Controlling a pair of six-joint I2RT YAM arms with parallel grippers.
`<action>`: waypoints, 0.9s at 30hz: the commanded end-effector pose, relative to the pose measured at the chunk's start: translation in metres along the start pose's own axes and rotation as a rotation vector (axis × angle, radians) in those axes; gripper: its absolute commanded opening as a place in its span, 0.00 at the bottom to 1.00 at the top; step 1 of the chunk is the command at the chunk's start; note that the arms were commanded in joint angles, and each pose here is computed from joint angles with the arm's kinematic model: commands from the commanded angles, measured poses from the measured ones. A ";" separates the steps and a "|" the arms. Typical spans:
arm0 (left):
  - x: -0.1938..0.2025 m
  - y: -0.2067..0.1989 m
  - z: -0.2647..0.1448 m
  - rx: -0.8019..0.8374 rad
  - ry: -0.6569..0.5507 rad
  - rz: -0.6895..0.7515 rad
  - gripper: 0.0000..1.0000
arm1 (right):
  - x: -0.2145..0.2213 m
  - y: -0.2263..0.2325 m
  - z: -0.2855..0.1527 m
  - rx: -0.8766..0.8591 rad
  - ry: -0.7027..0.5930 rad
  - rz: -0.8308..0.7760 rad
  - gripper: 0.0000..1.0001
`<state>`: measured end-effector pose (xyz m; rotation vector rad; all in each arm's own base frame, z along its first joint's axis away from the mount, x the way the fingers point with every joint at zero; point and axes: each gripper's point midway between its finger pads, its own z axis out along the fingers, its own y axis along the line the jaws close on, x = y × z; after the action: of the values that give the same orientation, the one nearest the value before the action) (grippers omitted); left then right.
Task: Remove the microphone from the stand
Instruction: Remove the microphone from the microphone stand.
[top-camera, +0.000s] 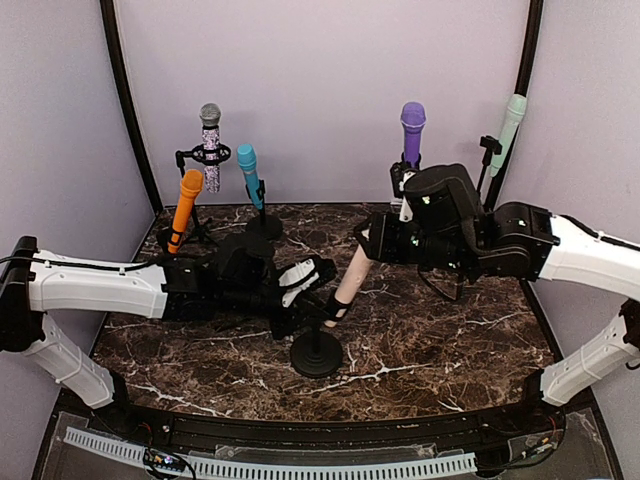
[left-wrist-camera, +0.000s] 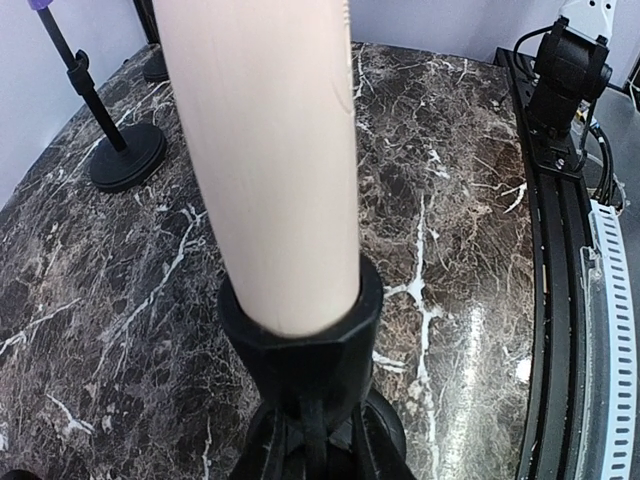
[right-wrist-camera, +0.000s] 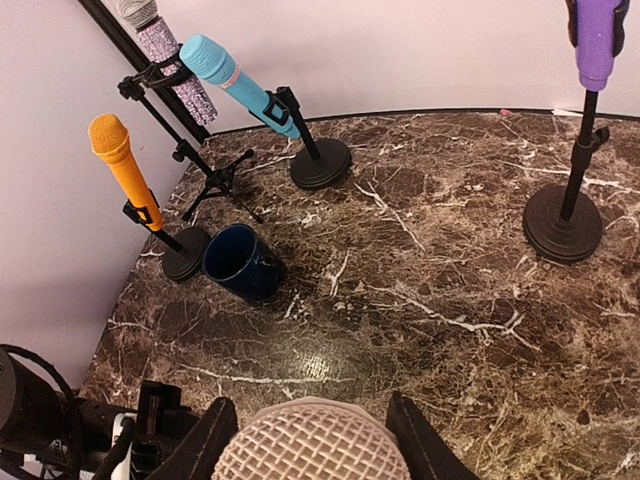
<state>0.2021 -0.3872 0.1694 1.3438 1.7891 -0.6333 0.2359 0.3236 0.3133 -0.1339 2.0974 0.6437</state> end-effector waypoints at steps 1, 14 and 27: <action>0.062 -0.009 0.005 0.008 0.232 0.043 0.00 | -0.071 0.030 -0.042 -0.202 -0.224 0.067 0.12; 0.062 -0.015 0.008 0.017 0.236 0.055 0.00 | -0.067 0.070 -0.078 -0.500 -0.216 -0.119 0.12; 0.065 -0.014 0.009 0.012 0.248 0.059 0.00 | -0.082 0.062 -0.096 -0.494 -0.278 -0.113 0.12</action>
<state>0.1884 -0.3976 0.1686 1.3909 1.7594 -0.6298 0.2022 0.3314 0.3323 -0.5832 1.9452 0.7705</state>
